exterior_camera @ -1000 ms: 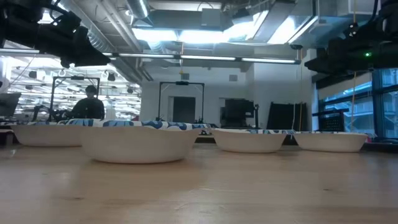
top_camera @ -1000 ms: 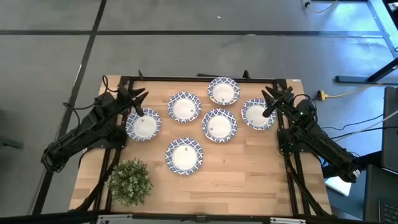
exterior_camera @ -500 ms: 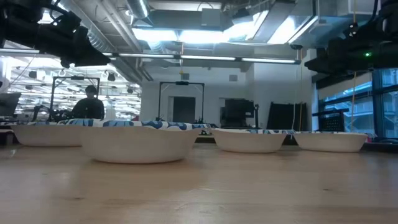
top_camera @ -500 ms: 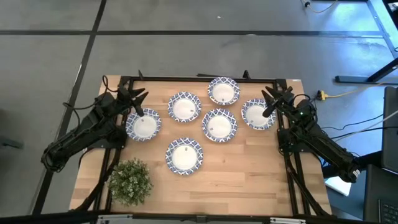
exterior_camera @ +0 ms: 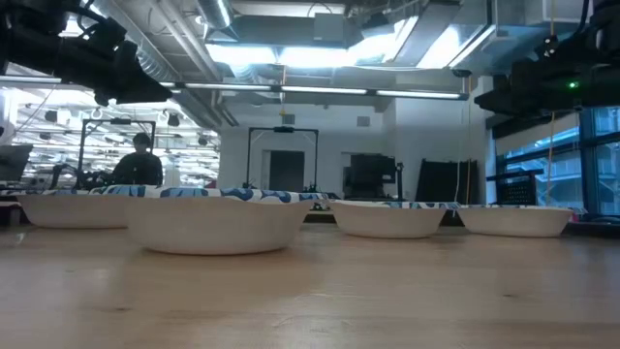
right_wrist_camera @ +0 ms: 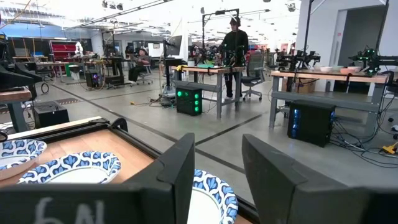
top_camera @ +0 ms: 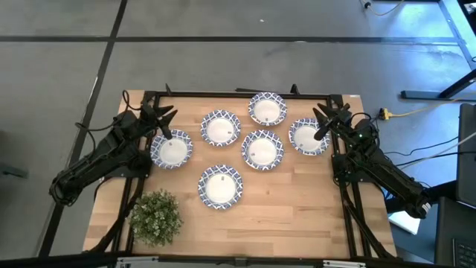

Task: Nest bowls inside each other

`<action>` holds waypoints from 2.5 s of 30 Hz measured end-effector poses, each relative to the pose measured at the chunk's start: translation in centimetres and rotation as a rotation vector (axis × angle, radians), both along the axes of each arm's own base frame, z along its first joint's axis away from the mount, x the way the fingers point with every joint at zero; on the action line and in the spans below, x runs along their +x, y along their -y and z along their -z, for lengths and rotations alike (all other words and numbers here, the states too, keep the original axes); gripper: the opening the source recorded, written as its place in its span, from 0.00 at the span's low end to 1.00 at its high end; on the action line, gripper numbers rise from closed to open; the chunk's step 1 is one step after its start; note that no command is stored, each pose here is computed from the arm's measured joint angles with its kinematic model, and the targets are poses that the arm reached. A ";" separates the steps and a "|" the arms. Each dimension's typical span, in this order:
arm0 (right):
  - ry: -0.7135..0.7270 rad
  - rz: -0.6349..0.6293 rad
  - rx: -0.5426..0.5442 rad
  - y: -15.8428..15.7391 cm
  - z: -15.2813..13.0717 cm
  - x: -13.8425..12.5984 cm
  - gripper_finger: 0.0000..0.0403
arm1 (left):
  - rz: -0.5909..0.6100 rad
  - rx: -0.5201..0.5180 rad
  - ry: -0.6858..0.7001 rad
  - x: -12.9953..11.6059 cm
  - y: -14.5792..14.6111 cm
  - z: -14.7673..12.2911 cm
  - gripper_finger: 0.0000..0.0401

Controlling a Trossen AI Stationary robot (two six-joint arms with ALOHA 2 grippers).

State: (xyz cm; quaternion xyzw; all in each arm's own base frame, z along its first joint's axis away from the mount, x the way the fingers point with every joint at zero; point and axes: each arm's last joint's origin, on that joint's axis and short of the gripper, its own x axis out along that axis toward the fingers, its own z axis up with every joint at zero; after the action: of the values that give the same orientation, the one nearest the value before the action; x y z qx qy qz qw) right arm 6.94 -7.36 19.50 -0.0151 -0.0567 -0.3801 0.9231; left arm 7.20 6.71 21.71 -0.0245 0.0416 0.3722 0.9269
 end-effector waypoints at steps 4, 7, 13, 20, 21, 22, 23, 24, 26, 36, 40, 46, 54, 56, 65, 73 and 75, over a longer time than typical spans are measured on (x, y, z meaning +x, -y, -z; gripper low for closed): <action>0.003 0.018 0.001 0.0 0.0 0.0 0.34 | 0.000 0.000 0.000 0.0 0.0 0.0 0.28; 0.001 0.018 -0.002 0.0 0.0 0.0 0.34 | 0.000 0.000 0.000 0.0 0.0 0.0 0.28; 0.008 0.018 -0.004 0.0 -0.1 0.0 0.34 | 0.001 0.000 0.000 0.0 0.0 0.0 0.28; 0.079 0.004 0.065 0.0 -0.1 0.0 0.34 | 0.000 0.000 0.000 0.0 0.0 0.0 0.28; 0.082 -0.003 0.067 0.0 -0.1 0.0 0.34 | 0.000 0.000 0.000 0.0 0.0 0.0 0.28; 0.079 -0.020 0.066 0.0 -0.1 0.0 0.34 | 0.001 0.000 0.000 0.0 0.0 0.0 0.28; 0.078 -0.040 0.063 -0.1 -0.1 0.0 0.34 | 0.001 0.000 0.000 0.0 0.0 0.0 0.28; 0.077 -0.064 0.059 -0.1 -0.2 0.1 0.34 | 0.000 0.000 0.000 0.0 0.0 0.0 0.28; 0.072 -0.109 0.056 -0.2 -0.2 0.2 0.34 | 0.000 0.000 0.000 0.0 0.0 0.0 0.28; 0.104 -0.173 0.091 -0.4 -0.2 0.3 0.34 | 0.001 0.000 0.000 0.0 0.0 0.0 0.28; 0.089 -0.243 0.093 -0.5 -0.1 0.4 0.34 | 0.000 0.000 0.000 0.0 0.0 0.0 0.28; -0.054 -0.249 0.190 -0.8 -0.3 0.2 0.34 | 0.000 0.000 0.000 0.0 0.0 0.0 0.28; 0.004 -0.216 0.272 -1.2 -3.8 -0.3 0.34 | 0.000 0.000 0.000 0.0 0.0 0.0 0.28; 0.014 -0.222 0.273 -1.4 -5.6 -0.4 0.34 | 0.000 0.001 0.001 0.0 0.0 0.0 0.28; -0.386 -0.208 0.384 -1.6 -10.8 -0.7 0.34 | 0.000 0.001 0.001 0.0 0.0 0.0 0.28; -0.743 -0.037 0.580 0.0 -10.1 -0.1 0.34 | 0.000 0.001 0.001 0.0 0.0 0.0 0.28; -0.804 0.004 0.614 0.6 -9.5 0.1 0.34 | 0.000 0.001 0.001 0.0 0.0 0.0 0.28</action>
State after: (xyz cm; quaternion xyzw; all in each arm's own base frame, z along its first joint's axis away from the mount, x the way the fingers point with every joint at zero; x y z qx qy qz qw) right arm 7.07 -7.93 29.02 0.1118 0.4177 -0.3451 0.8330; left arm 7.20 6.71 21.72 -0.0243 0.0411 0.3721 0.9270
